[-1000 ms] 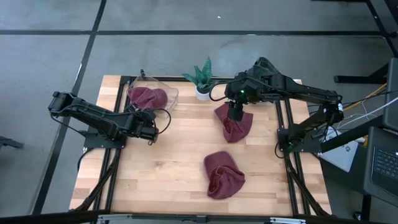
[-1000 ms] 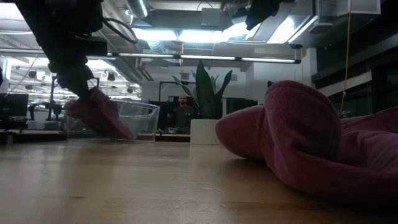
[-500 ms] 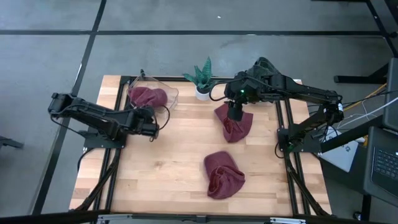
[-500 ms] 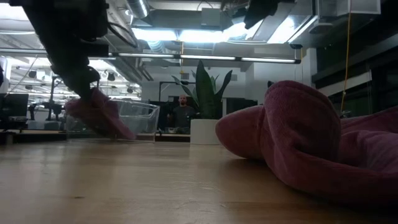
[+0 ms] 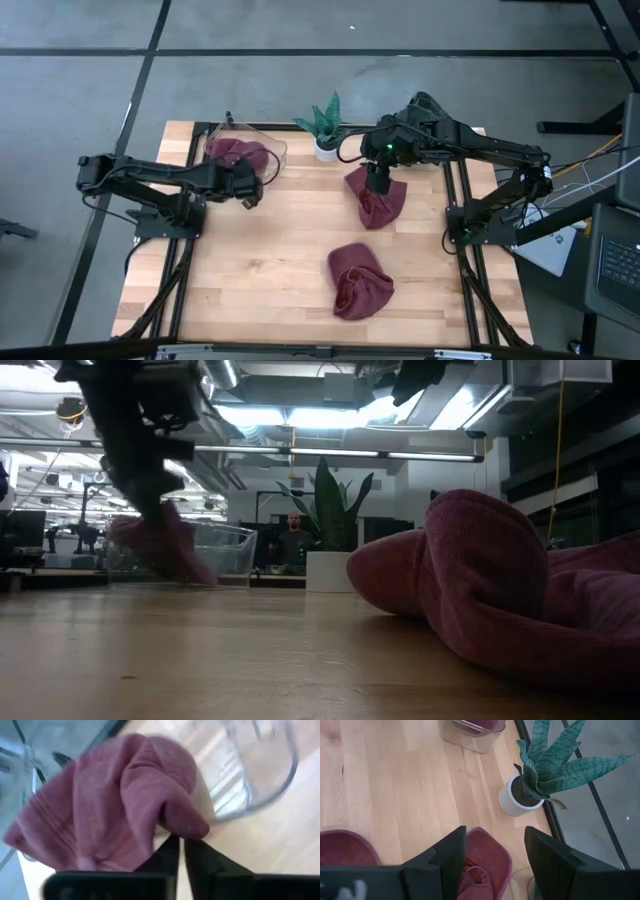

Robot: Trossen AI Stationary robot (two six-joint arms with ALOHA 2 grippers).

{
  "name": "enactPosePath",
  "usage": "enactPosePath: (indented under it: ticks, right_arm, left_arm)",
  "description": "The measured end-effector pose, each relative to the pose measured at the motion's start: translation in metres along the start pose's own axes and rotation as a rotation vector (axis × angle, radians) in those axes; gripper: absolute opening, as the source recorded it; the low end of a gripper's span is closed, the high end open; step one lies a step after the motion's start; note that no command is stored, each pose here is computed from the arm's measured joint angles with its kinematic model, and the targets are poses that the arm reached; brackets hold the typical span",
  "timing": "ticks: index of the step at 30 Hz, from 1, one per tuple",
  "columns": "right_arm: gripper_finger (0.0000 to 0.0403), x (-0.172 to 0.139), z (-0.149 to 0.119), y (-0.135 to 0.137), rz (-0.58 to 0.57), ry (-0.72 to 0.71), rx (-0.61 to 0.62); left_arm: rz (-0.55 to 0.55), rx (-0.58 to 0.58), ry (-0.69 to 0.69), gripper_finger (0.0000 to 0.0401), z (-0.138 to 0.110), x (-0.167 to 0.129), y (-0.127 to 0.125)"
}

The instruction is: Pick & Place hat

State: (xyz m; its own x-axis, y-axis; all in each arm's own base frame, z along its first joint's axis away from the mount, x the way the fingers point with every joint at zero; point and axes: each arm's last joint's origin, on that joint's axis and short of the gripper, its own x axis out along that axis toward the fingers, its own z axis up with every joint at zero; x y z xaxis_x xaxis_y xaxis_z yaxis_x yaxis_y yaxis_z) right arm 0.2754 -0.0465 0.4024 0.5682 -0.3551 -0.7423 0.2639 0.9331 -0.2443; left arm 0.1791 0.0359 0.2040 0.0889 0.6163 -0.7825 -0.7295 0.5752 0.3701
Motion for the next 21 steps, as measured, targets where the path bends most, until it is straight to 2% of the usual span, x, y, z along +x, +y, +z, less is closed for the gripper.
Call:
enactPosePath:
  ticks: [3, 6, 16, 21]
  right_arm:
    - [0.0200, 0.000, 0.000, 0.000, 0.000, 0.000, 0.000]
    - [0.0200, 0.000, 0.000, 0.000, 0.000, 0.000, 0.000]
    - [0.0200, 0.000, 0.000, 0.000, 0.001, 0.002, 0.023]
    - [0.0200, 0.000, 0.000, 0.000, 0.016, 0.002, 0.035]
  left_arm:
    - [0.020, 0.000, -0.027, 0.0004, 0.011, -0.004, 0.005]
    - [0.036, 0.054, -0.052, 0.0002, 0.022, -0.008, 0.010]
    - [0.102, 0.321, -0.088, 0.0002, 0.053, -0.012, 0.031]
    - [0.088, 0.450, -0.114, 0.0002, 0.064, -0.006, 0.037]
